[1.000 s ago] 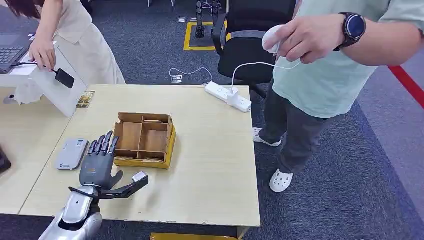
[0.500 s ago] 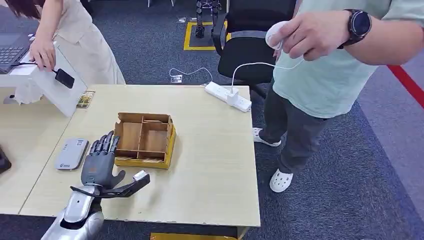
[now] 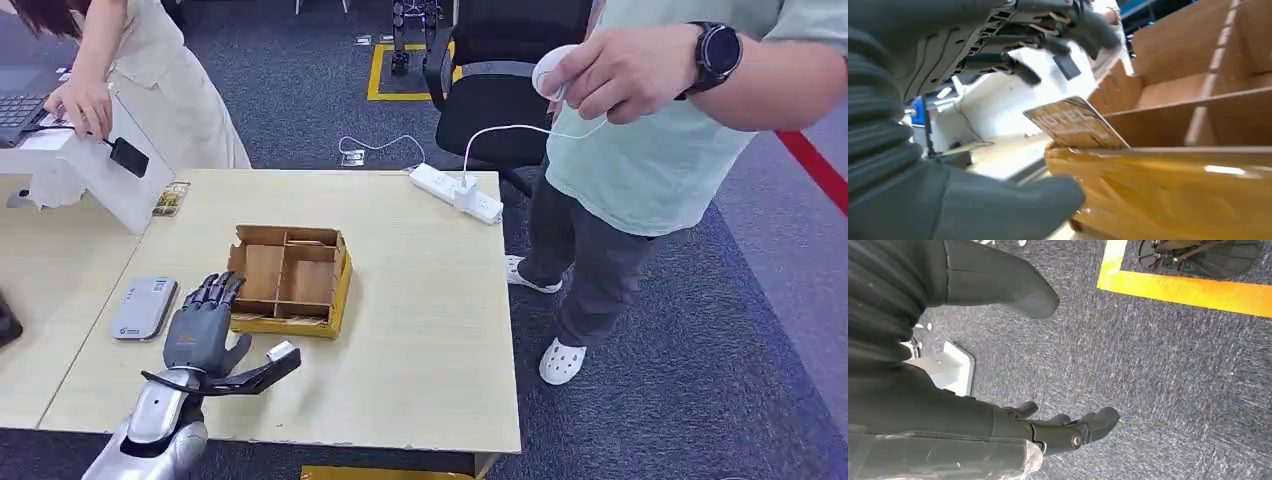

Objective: Pass the card to the sensor for recognition and then transmit it.

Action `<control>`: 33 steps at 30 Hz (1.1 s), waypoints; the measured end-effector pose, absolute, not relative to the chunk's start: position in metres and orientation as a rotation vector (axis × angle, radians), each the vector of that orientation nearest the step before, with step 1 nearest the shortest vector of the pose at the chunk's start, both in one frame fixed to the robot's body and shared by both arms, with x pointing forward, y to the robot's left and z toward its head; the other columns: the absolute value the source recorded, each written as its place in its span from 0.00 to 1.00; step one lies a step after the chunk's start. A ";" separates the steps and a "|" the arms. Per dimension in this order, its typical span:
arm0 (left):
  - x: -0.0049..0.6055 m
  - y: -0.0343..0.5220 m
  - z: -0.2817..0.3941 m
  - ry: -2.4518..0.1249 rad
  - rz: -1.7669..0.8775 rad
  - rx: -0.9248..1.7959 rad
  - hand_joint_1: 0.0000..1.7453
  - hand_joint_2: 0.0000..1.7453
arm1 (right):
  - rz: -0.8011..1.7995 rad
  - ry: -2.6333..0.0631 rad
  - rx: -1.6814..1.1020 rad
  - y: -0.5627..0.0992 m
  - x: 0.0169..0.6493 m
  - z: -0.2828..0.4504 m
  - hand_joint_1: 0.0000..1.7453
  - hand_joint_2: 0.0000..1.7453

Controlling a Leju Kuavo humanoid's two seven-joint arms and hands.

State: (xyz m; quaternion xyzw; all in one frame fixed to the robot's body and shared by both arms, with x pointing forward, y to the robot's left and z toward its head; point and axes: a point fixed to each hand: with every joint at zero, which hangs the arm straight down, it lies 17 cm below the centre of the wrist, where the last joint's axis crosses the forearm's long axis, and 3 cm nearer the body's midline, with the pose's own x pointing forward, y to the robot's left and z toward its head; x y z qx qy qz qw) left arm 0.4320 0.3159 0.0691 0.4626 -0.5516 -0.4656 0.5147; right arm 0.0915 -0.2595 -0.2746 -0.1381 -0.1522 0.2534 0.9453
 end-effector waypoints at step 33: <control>0.433 0.322 0.068 -1.322 -1.127 1.090 1.00 1.00 | 0.523 -0.311 -0.281 -0.259 0.091 -0.275 0.00 1.00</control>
